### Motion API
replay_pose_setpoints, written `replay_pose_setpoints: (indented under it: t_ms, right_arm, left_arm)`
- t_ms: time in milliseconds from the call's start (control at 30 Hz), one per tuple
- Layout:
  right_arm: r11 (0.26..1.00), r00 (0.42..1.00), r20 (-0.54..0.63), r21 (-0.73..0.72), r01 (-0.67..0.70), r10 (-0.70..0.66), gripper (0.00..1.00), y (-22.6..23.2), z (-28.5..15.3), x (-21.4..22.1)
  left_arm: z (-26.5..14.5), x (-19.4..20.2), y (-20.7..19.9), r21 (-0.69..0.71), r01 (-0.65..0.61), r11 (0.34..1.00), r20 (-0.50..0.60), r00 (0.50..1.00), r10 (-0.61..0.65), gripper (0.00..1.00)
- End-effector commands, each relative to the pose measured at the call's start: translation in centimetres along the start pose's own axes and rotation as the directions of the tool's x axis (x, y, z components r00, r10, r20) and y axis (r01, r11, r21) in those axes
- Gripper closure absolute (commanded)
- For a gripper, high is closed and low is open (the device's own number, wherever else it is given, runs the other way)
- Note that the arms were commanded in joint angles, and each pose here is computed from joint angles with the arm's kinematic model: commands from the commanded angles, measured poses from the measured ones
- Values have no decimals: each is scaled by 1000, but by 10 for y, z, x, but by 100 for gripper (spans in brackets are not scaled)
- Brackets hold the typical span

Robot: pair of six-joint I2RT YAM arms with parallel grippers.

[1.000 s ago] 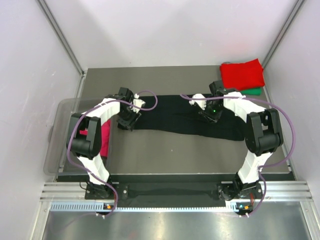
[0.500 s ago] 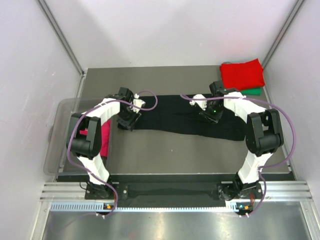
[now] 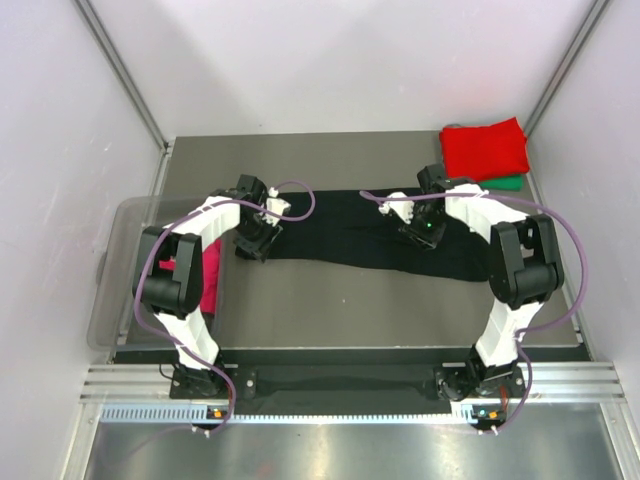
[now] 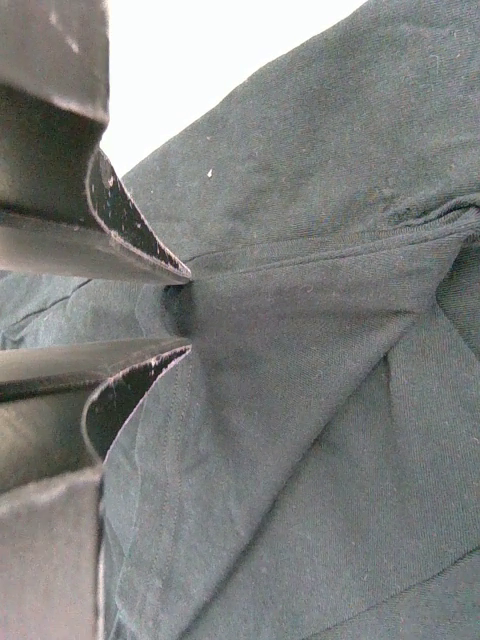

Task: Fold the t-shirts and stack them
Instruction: Fold the tshirt

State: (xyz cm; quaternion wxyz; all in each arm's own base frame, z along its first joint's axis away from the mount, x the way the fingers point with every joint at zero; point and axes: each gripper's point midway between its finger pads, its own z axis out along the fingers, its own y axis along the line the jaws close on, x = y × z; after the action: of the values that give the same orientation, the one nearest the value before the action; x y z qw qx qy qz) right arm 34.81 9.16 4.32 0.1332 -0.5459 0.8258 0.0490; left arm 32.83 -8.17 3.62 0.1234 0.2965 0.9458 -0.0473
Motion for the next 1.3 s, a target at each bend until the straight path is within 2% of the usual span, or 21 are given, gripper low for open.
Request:
replay_pose_setpoints:
  t_ms: [0,133,267,333,500,733,933,1267]
  right_arm:
    - [1000,1000,0,5,6,-6,72,-1,0,-4]
    - [1000,1000,-6,-1,0,0,78,-2,0,-3]
    - [1000,1000,-7,2,5,-5,90,-3,0,-4]
    - [1000,1000,-14,21,4,-3,92,-7,-4,-4]
    - [988,1000,14,152,10,-12,93,-33,-26,-17]
    - [968,1000,25,251,9,-16,93,-65,-36,-37]
    - [971,999,18,240,24,-29,92,-69,-34,-54]
    - [977,999,-12,210,42,-41,91,-50,-30,-41]
  left_arm:
    - [0,-3,1,-3,7,1000,17,1000,-7,50]
    - [0,-2,1,-2,11,1000,16,1000,-11,50]
    - [0,-2,2,-4,9,1000,14,1000,-9,50]
    - [0,-2,2,-5,9,1000,15,1000,-9,50]
    - [-1,-3,2,-5,9,1000,18,1000,-9,50]
    - [-1,-2,1,-3,11,1000,14,1000,-11,50]
    - [-1,0,1,-5,10,1000,10,1000,-10,50]
    - [4,2,-1,16,13,1000,-10,1000,-13,50]
